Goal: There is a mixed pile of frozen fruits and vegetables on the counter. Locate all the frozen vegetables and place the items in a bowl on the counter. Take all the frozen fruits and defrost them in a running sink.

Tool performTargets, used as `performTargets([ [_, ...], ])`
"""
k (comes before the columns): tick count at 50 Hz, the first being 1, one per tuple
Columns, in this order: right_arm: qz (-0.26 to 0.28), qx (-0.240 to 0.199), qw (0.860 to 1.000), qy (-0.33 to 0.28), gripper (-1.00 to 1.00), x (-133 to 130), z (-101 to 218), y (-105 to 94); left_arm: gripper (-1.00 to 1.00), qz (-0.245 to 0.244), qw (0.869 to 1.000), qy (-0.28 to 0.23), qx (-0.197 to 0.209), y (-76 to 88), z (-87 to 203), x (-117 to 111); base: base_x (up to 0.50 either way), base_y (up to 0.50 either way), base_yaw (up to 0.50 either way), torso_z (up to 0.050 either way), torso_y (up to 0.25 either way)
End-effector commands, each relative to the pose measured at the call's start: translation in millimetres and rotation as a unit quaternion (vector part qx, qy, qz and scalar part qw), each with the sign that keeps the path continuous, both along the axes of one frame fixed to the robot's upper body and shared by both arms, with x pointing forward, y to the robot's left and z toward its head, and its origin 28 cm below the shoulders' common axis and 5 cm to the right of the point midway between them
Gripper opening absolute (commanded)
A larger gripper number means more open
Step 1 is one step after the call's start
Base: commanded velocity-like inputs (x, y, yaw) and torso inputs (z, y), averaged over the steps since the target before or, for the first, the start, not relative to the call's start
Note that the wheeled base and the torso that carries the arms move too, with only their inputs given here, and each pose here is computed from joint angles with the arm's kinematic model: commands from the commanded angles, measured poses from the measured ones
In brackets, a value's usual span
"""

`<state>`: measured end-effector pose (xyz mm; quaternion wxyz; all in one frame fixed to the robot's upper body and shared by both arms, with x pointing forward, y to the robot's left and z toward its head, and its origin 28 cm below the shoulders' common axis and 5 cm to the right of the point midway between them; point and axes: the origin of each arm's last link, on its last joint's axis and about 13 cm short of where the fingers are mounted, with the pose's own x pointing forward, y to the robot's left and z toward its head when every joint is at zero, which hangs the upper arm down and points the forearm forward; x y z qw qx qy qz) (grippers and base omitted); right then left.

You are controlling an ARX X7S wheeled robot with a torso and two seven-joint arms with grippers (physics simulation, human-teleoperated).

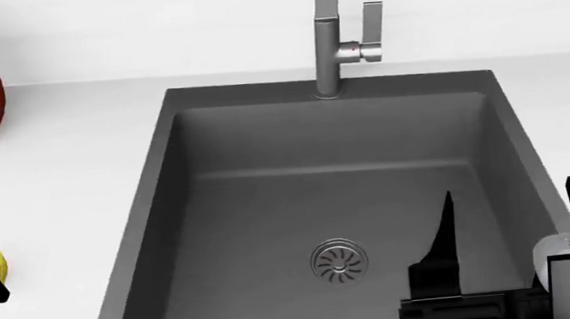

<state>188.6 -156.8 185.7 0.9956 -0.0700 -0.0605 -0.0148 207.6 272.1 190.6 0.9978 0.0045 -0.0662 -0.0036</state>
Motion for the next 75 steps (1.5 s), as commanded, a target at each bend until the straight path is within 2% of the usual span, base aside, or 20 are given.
performTargets([
  [1,-0.001,0.004,1.000,0.004,1.00,0.6,-0.7,0.3,1.00,-0.002,1.000,0.000,0.000,0.3,0.1,-1.5,-0.10,0.50,0.00,0.000,0.000],
  [9,0.002,0.005,1.000,-0.001,1.00,-1.2,0.4,0.4,1.00,-0.006,1.000,-0.001,0.002,-4.1,-0.4,0.7,-0.10,0.50,0.00,0.000,0.000],
  [28,0.007,-0.005,1.000,0.002,1.00,0.1,-1.3,1.4,1.00,-0.007,1.000,-0.005,0.006,0.1,2.1,-3.9,-0.02,0.50,0.00,0.000,0.000],
  [48,0.005,-0.002,1.000,-0.001,1.00,-2.0,0.0,1.1,1.00,-0.010,1.000,0.005,-0.002,-3.5,-1.0,0.0,0.01,0.50,0.00,0.000,0.000],
  [50,0.004,0.001,1.000,0.000,1.00,-1.6,-0.1,0.7,1.00,-0.010,1.000,0.014,0.008,-3.2,-1.7,0.0,0.04,0.12,0.00,0.000,0.000],
  [51,0.003,-0.001,1.000,-0.001,1.00,-1.6,0.1,0.5,1.00,-0.013,1.000,0.015,-0.006,-3.5,-1.4,0.3,0.02,0.04,0.00,0.000,0.000],
  [64,0.009,0.009,1.000,-0.001,1.00,-1.3,0.3,1.1,1.00,-0.005,0.999,0.039,-0.010,-0.3,-3.4,-0.8,0.00,0.00,0.00,0.000,0.000],
  [75,0.013,0.006,1.000,0.007,1.00,-0.4,-1.5,2.0,1.00,-0.003,0.999,0.032,-0.017,-0.9,-0.8,-0.2,0.00,0.00,0.00,0.000,0.000],
])
